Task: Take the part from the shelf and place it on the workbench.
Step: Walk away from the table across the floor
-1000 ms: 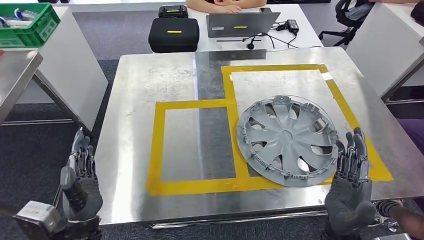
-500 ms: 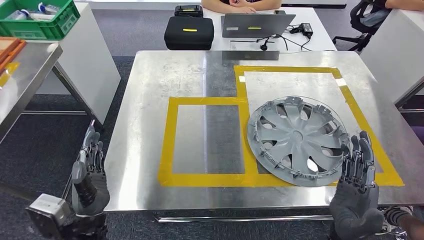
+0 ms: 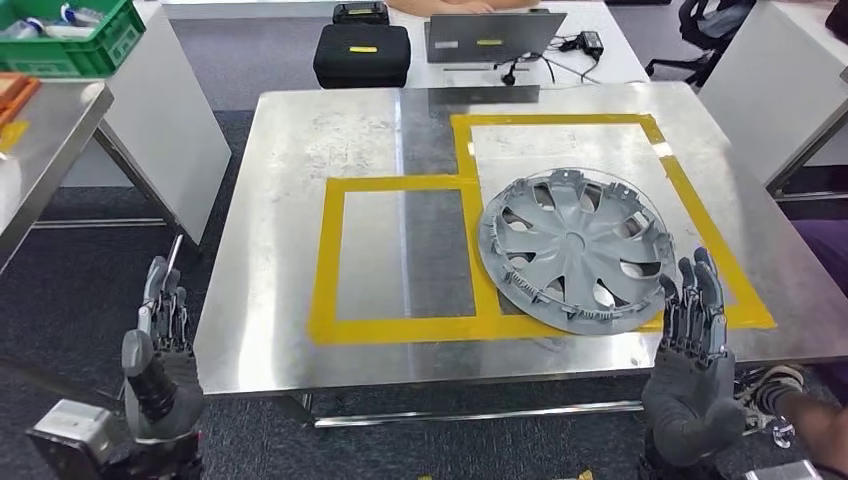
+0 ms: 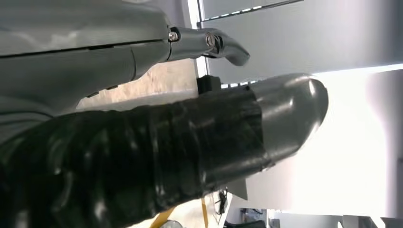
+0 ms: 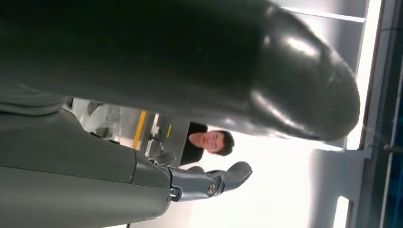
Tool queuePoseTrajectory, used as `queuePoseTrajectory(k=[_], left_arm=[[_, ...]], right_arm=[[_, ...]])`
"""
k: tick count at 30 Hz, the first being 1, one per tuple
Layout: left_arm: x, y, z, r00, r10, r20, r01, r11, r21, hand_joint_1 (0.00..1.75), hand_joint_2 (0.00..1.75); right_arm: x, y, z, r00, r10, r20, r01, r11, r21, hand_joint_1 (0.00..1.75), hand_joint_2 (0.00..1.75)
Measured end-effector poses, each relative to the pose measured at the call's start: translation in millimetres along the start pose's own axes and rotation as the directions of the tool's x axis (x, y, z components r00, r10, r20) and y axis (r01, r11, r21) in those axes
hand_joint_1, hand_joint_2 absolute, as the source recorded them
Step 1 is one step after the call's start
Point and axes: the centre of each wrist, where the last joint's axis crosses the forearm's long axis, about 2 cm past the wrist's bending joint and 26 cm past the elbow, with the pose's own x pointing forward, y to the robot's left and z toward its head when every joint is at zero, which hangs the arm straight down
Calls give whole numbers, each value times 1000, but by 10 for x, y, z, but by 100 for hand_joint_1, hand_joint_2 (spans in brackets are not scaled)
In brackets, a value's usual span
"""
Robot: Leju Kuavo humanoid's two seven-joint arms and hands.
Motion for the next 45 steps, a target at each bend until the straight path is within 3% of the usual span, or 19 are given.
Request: queuePoseTrajectory(k=[45], left_arm=[[23, -7, 18, 1000, -13, -15, 13, 1000, -4, 0, 0]], right_arm=[[-26, -59, 120, 1000, -14, 15, 14, 1000, -7, 0, 0]])
